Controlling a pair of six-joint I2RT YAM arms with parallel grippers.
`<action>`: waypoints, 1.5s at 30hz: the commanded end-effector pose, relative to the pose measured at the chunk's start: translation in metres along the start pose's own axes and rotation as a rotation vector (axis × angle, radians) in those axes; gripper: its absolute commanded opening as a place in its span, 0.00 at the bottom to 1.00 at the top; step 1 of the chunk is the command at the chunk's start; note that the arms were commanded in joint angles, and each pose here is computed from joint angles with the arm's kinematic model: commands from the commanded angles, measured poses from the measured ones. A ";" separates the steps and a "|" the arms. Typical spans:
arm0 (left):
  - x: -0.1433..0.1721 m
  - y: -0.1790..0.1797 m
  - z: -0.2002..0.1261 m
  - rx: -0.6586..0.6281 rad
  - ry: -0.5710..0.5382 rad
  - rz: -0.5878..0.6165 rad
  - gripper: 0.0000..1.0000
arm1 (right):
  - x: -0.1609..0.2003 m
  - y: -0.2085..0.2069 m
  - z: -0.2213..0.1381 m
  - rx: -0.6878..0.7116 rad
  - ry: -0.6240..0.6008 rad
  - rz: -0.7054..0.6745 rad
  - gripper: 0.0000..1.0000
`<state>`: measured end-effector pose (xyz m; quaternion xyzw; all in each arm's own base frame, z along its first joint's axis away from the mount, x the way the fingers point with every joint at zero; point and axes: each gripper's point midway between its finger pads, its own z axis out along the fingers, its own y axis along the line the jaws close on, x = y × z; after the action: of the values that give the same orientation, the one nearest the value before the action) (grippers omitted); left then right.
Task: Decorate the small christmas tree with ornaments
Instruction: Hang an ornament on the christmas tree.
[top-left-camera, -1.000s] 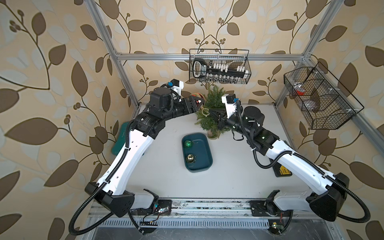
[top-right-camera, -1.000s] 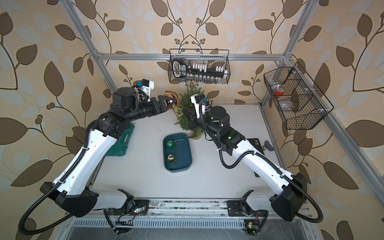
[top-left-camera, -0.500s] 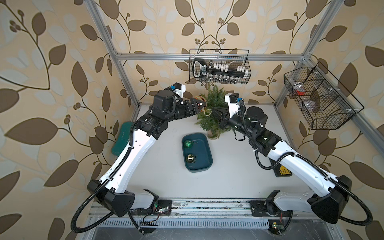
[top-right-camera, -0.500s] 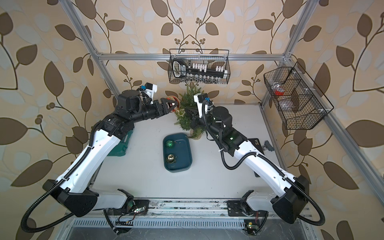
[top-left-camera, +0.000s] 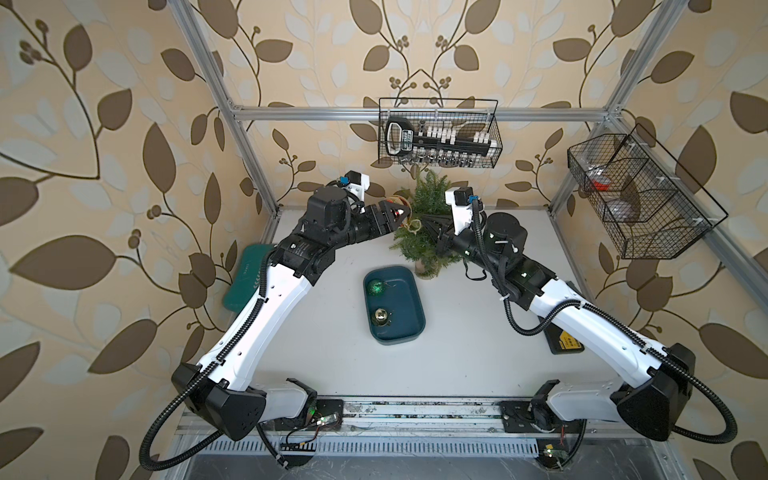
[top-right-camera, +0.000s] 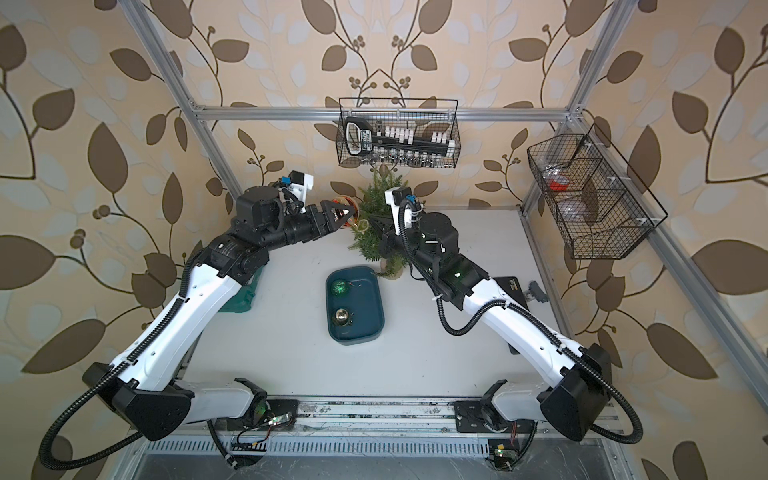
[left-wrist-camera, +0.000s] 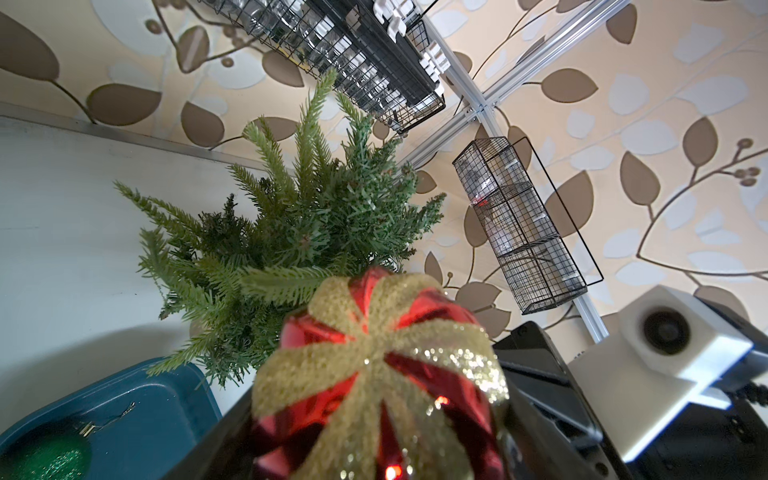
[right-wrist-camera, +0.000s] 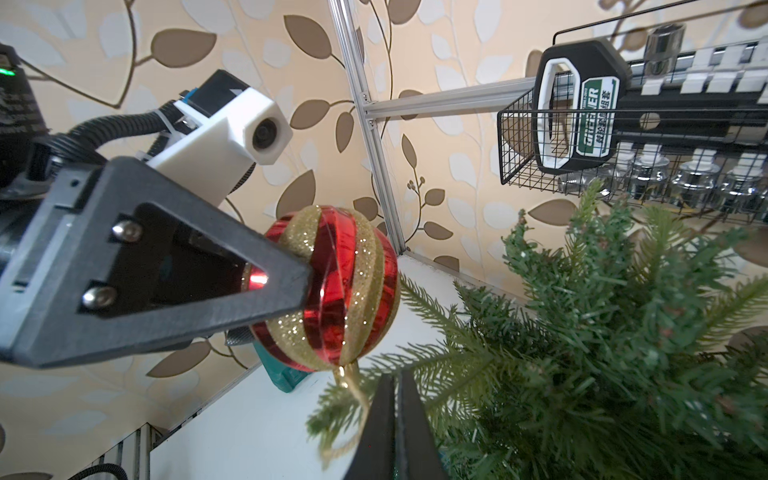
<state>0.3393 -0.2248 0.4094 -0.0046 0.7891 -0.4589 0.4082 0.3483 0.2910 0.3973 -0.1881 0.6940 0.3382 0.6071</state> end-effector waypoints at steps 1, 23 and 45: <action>-0.017 -0.015 -0.019 0.034 -0.092 0.032 0.64 | 0.001 -0.002 0.004 0.001 -0.006 0.012 0.00; -0.010 -0.006 -0.016 0.030 -0.087 0.008 0.64 | -0.010 0.031 -0.029 -0.184 -0.007 0.077 0.26; -0.003 0.002 -0.015 0.023 -0.085 -0.013 0.67 | -0.001 0.012 0.006 -0.071 0.039 0.089 0.24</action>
<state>0.3381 -0.2185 0.3915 -0.0267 0.7894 -0.4555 0.4106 0.3346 0.3080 0.3910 -0.2044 0.7009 0.4014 0.5530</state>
